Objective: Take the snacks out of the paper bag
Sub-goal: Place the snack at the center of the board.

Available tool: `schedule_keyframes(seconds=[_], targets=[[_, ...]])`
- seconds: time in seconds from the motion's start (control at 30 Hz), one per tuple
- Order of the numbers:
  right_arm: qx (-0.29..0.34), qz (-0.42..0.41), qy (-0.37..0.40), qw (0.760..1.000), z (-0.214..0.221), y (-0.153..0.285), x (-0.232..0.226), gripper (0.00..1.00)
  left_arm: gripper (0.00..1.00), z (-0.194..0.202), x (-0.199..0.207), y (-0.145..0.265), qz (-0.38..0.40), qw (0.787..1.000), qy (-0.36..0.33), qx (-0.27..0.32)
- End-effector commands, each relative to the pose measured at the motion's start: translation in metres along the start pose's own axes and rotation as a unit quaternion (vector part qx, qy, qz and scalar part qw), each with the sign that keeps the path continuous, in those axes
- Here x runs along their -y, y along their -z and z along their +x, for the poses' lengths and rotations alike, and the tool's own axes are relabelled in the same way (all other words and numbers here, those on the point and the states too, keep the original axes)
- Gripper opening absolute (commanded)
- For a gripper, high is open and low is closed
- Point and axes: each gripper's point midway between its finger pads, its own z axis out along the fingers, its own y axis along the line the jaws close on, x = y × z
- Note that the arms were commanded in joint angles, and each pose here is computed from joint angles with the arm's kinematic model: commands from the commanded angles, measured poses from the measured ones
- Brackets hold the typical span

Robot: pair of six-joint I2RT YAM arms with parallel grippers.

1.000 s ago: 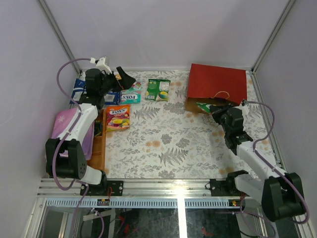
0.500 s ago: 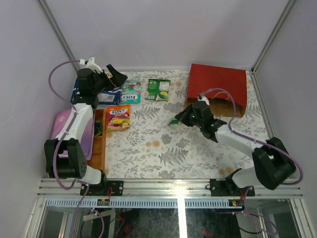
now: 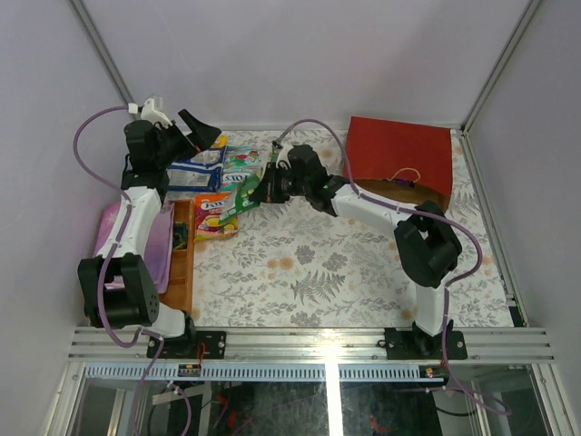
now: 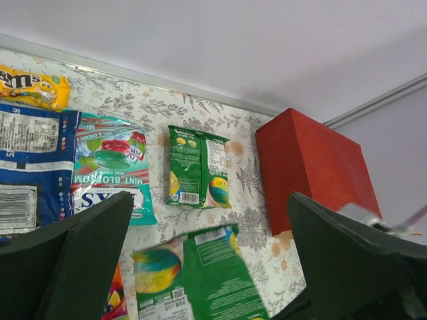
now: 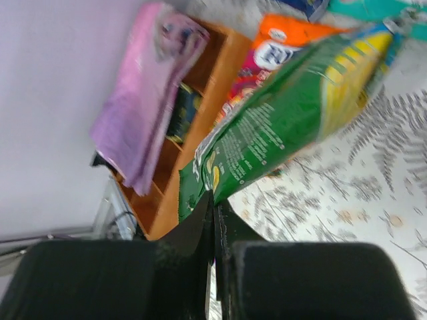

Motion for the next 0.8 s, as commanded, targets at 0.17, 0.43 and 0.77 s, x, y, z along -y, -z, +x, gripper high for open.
schedule_keyframes(seconds=[0.17,0.43,0.77], targets=[[-0.146,0.055,0.009,0.988,0.116,0.018,0.087,0.00,1.00,-0.012,0.006,-0.002,0.030,0.999,-0.008,0.011],[-0.176,0.086,-0.013,0.981,0.159,0.035,0.119,0.00,1.00,-0.013,0.007,-0.002,0.031,0.999,-0.009,0.009],[-0.036,0.145,-0.040,0.988,0.098,0.012,0.126,0.00,1.00,-0.011,0.010,-0.003,0.041,0.999,-0.007,0.003]])
